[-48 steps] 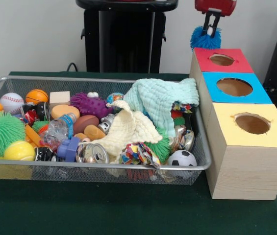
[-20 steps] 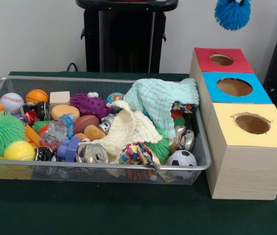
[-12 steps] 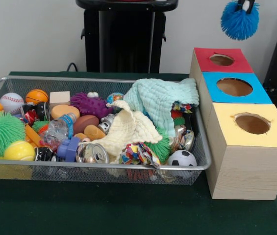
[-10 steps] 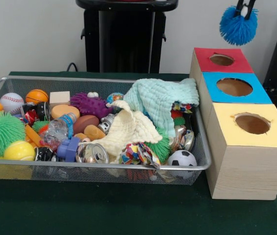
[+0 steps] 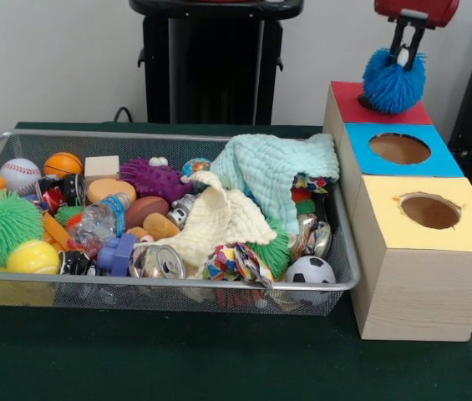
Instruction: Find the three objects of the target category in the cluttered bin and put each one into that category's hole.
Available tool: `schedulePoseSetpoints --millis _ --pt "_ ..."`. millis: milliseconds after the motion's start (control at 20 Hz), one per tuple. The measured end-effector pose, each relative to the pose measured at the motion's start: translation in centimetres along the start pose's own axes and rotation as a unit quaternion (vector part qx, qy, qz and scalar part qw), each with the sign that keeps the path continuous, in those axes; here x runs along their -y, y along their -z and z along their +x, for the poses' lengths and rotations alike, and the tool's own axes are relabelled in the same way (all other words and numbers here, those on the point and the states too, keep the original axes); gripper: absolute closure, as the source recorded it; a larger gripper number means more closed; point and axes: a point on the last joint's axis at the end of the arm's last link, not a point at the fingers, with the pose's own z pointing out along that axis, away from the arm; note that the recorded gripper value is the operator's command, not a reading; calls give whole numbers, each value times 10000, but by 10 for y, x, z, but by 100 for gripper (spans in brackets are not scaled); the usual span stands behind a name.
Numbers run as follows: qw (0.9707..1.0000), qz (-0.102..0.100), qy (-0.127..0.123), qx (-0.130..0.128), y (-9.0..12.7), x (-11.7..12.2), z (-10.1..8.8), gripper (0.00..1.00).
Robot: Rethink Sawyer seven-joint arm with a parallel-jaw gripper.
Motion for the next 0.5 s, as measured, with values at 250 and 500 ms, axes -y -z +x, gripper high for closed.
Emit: schedulePoseSetpoints --millis 250,500 --pt "9999 -30 -75 62 -21 7 5 100" --pt "9999 -32 -148 63 -39 15 8 100"
